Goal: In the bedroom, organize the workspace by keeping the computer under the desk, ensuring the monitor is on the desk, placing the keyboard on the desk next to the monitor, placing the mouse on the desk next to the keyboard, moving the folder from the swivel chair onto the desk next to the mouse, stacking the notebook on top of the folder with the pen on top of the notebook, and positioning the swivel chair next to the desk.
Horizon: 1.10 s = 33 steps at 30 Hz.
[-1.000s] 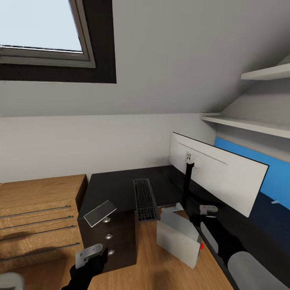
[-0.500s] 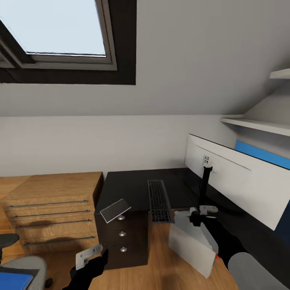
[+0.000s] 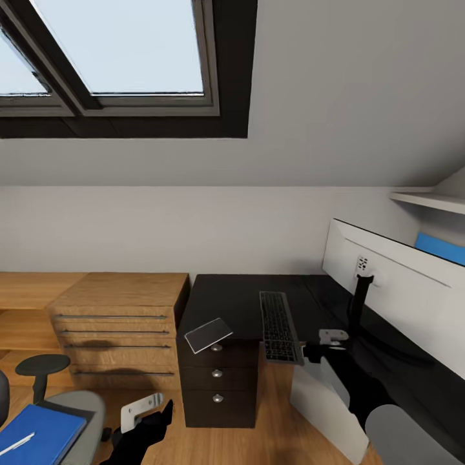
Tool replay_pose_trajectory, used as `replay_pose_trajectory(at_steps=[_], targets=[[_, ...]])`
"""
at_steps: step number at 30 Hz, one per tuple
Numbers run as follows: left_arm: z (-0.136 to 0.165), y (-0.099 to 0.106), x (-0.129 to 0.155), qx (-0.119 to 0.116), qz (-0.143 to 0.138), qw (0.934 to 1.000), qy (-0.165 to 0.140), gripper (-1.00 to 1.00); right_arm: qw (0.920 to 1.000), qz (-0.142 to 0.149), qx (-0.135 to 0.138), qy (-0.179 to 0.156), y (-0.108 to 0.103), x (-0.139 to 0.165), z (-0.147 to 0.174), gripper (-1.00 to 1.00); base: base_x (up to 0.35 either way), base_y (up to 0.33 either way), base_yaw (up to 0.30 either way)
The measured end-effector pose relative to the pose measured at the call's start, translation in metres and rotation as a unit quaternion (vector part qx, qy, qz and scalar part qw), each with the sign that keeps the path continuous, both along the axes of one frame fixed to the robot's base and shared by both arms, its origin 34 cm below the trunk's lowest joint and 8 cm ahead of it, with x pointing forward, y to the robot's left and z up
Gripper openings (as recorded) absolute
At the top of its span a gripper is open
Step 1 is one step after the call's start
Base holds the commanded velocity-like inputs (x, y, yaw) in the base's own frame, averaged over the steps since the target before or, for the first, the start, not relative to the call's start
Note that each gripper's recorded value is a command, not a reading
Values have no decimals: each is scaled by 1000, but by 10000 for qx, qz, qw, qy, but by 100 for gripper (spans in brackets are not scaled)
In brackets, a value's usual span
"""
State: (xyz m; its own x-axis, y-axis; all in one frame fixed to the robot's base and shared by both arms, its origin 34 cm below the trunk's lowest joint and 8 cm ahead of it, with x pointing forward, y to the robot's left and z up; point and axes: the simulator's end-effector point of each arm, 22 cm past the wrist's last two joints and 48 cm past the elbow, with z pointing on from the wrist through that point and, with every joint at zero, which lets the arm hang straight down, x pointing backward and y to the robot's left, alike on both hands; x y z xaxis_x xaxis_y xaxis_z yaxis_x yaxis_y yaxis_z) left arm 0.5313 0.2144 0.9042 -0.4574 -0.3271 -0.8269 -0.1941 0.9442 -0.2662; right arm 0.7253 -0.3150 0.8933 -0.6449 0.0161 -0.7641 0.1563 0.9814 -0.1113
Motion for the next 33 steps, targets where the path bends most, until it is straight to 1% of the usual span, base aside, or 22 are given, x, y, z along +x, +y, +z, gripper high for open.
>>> replay_pose_trajectory(at_steps=[6, 17, 26, 33], targets=[[1, 2, 0, 12, 22, 10000, -15, 100, 10000, 30, -23, -11, 2, 0, 1, -100, 64, 0, 260], [3, 5, 0, 16, 55, 10000, -40, 100, 10000, 33, -25, -33, 2, 0, 4, -100, 301, 0, 247], [3, 5, 0, 14, 46, 10000, -39, 100, 10000, 39, -17, -59, 2, 0, 5, -100, 325, 0, 37], [-2, 3, -2, 9, 27, 10000, 26, 100, 9999, 116, -71, 8, 6, -6, -4, -100, 239, 0, 2]])
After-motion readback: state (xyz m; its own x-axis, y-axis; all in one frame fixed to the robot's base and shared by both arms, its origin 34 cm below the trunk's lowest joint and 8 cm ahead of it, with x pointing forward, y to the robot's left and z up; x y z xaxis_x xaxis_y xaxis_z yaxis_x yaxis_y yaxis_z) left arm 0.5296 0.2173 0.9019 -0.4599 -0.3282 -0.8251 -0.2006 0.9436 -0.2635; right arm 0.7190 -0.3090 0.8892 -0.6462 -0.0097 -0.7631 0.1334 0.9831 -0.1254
